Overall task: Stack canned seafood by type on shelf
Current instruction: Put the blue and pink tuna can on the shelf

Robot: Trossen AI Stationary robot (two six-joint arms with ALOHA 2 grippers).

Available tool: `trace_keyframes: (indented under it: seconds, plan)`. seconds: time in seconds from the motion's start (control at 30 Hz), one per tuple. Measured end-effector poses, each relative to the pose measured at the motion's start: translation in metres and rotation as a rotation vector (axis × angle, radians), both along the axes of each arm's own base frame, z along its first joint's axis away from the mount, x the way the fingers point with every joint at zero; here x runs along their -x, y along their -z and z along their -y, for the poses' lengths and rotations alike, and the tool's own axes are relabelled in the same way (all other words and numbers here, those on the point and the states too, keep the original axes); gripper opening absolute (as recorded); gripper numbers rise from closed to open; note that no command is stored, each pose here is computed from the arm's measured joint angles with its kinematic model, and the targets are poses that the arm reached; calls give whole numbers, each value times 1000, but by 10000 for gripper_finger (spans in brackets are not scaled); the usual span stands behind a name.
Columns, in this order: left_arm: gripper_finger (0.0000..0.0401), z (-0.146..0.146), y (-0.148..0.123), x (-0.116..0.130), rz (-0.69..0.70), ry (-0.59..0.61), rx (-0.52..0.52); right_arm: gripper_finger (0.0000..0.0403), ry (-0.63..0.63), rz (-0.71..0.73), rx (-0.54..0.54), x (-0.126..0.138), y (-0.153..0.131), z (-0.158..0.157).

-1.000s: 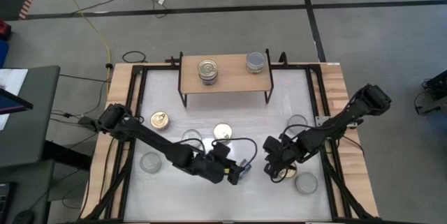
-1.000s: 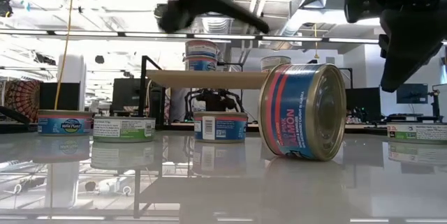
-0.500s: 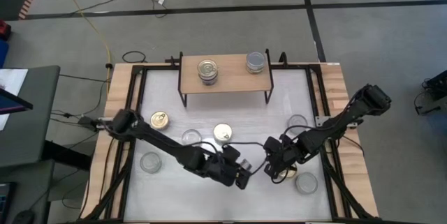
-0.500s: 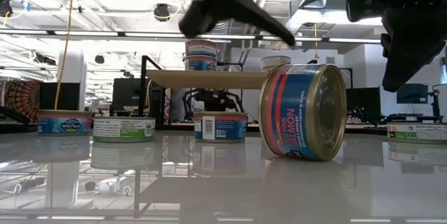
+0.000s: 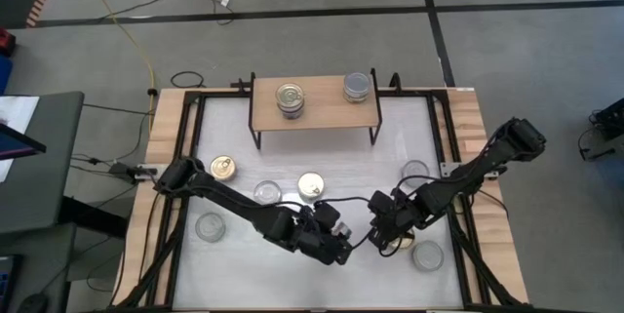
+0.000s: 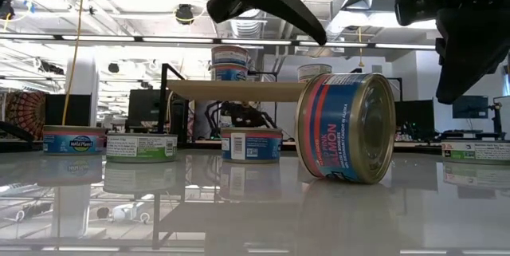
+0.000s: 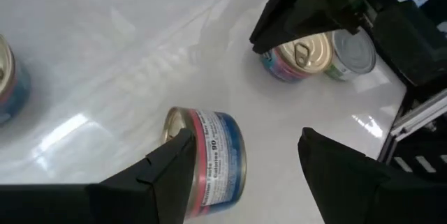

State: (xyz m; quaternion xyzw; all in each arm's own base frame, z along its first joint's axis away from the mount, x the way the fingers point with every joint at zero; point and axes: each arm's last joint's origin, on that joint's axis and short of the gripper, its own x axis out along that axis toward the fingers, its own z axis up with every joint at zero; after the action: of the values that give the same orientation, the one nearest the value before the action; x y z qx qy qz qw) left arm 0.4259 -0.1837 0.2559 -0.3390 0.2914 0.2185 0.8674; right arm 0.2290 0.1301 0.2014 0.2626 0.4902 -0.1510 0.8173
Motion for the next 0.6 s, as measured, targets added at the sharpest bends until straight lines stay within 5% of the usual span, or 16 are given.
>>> trace_keyframes:
  seconds: [0.6]
  plan:
    - [265, 2, 9, -2, -30, 20, 52, 53, 15, 12, -15, -1, -1, -1]
